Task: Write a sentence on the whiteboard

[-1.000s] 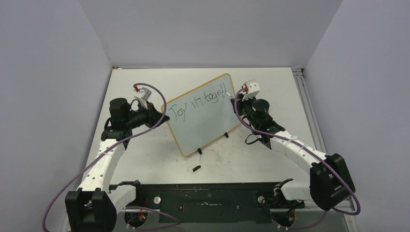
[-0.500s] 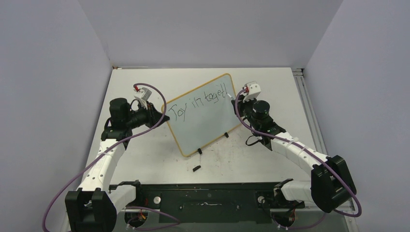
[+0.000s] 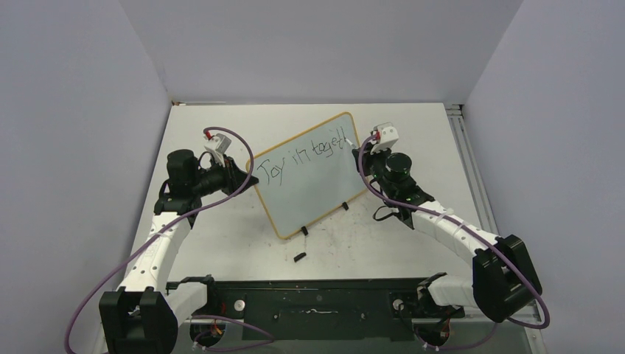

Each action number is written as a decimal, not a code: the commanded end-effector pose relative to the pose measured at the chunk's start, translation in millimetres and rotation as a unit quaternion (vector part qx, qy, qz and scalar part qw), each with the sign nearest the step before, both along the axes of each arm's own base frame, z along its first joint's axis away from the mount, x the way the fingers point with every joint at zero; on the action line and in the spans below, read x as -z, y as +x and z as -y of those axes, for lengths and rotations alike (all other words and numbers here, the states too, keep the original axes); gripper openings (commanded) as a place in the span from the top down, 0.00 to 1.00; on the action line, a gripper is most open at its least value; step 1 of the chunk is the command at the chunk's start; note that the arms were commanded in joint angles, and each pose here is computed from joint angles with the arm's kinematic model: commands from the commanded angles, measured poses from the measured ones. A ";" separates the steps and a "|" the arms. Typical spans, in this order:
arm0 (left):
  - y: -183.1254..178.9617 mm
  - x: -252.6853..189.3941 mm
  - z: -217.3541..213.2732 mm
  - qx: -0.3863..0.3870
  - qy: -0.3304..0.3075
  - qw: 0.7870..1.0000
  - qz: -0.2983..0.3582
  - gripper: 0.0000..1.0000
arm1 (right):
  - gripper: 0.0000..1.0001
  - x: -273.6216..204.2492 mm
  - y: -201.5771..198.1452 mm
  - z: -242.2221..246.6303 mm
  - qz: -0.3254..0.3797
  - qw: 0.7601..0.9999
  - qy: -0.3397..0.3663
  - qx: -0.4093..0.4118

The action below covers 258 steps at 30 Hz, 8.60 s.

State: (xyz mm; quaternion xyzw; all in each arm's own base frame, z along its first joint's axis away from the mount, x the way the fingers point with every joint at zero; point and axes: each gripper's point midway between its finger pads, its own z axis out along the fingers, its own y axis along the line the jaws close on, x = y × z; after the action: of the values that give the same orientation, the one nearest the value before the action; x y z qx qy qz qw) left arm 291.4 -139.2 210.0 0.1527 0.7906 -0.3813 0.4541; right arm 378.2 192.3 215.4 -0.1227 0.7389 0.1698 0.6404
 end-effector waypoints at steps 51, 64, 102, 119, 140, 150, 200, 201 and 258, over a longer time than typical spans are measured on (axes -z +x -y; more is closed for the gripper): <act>2.4 3.2 -4.3 -0.007 0.015 1.000 -0.005 1.00 | 0.95 4.4 9.0 17.9 0.002 0.998 -0.008 0.066; 2.2 3.5 -6.9 -0.011 0.015 1.000 -0.007 1.00 | 0.95 -66.6 -21.7 5.7 0.060 0.998 0.025 -0.007; -0.8 4.3 -3.9 -0.002 0.008 1.000 -0.011 1.00 | 0.95 -15.9 -71.3 -63.2 0.002 0.991 0.019 -0.129; 0.3 4.4 -3.9 -0.001 0.008 1.000 -0.012 1.00 | 0.95 4.0 -64.0 -65.7 -0.010 0.992 -0.005 -0.127; 0.6 4.2 -3.6 0.000 0.008 1.000 -0.012 1.00 | 0.95 7.1 -52.0 -55.0 -0.008 0.996 -0.015 -0.084; 0.7 4.2 -3.6 0.001 0.007 1.000 -0.012 1.00 | 0.95 -8.0 -48.2 -60.1 0.012 0.996 -0.004 -0.088; 1.1 4.2 -3.3 0.001 0.006 1.000 -0.012 1.00 | 0.95 -14.2 -61.1 -44.4 0.017 0.998 0.015 -0.050; 1.0 4.2 -3.2 0.001 0.006 1.000 -0.013 1.00 | 0.95 -16.2 -60.0 -46.6 0.019 0.998 0.016 -0.053; 0.8 4.0 -2.0 0.004 0.002 1.000 -0.014 1.00 | 0.95 19.3 -52.8 -42.4 -0.014 0.999 -0.016 -0.036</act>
State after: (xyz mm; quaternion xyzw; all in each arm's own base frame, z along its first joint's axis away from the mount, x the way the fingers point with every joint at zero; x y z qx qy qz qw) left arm 290.1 -138.7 206.1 0.1482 0.7937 -0.3903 0.4424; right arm 315.0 231.7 162.2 -0.1706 0.7708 0.1763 0.5879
